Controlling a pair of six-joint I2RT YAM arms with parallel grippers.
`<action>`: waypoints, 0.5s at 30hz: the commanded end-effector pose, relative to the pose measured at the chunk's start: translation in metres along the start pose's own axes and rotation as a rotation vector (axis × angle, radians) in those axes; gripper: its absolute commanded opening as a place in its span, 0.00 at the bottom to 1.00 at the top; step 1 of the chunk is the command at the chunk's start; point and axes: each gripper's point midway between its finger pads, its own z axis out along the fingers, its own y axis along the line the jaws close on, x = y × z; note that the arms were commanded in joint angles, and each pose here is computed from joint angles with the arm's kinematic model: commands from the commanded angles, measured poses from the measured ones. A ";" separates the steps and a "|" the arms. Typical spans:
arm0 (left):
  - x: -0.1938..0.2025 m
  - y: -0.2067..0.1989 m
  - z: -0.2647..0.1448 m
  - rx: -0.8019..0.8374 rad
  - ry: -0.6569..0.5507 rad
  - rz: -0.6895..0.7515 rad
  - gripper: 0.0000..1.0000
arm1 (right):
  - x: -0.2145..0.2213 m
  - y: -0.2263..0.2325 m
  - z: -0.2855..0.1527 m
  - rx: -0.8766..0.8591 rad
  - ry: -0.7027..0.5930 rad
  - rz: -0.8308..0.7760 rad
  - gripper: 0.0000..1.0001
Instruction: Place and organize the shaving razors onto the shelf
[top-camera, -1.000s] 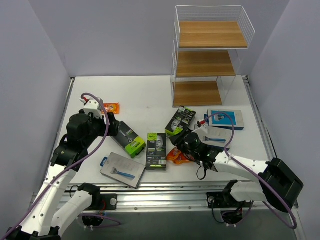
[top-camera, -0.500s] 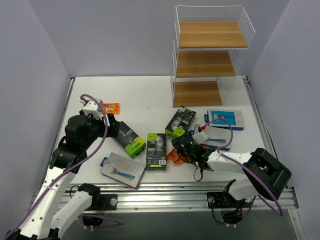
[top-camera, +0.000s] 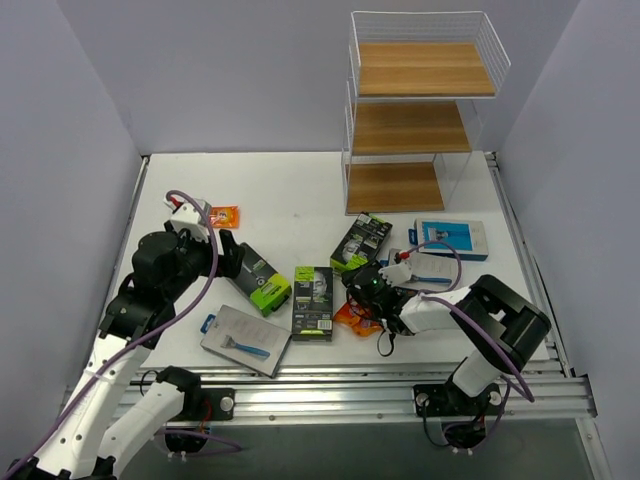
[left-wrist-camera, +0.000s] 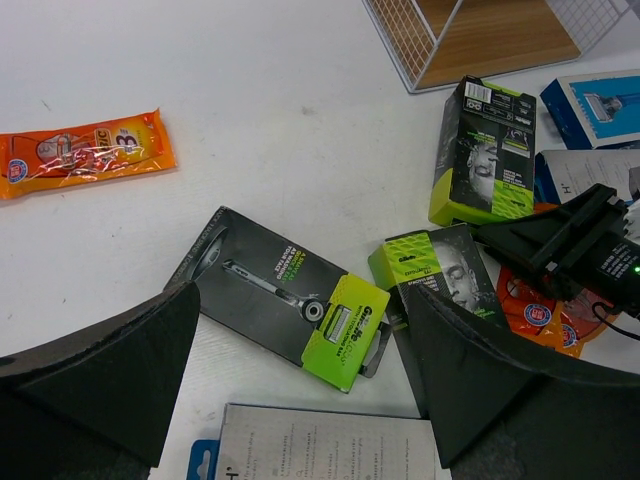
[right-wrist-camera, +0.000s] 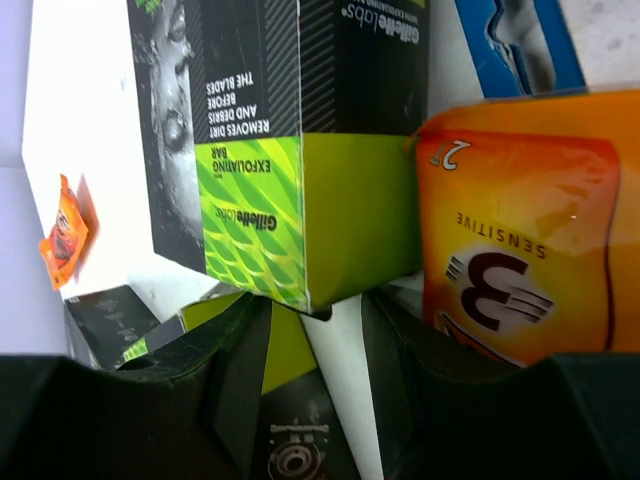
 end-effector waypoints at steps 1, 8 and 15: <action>-0.024 -0.008 -0.008 0.023 -0.066 0.002 0.94 | -0.011 -0.014 0.009 0.046 -0.081 -0.001 0.37; -0.023 -0.012 -0.007 0.039 -0.065 0.006 0.94 | -0.023 -0.011 0.005 0.023 -0.140 0.019 0.34; -0.023 -0.013 -0.007 0.046 -0.062 0.008 0.94 | -0.027 -0.007 0.007 0.018 -0.154 0.025 0.26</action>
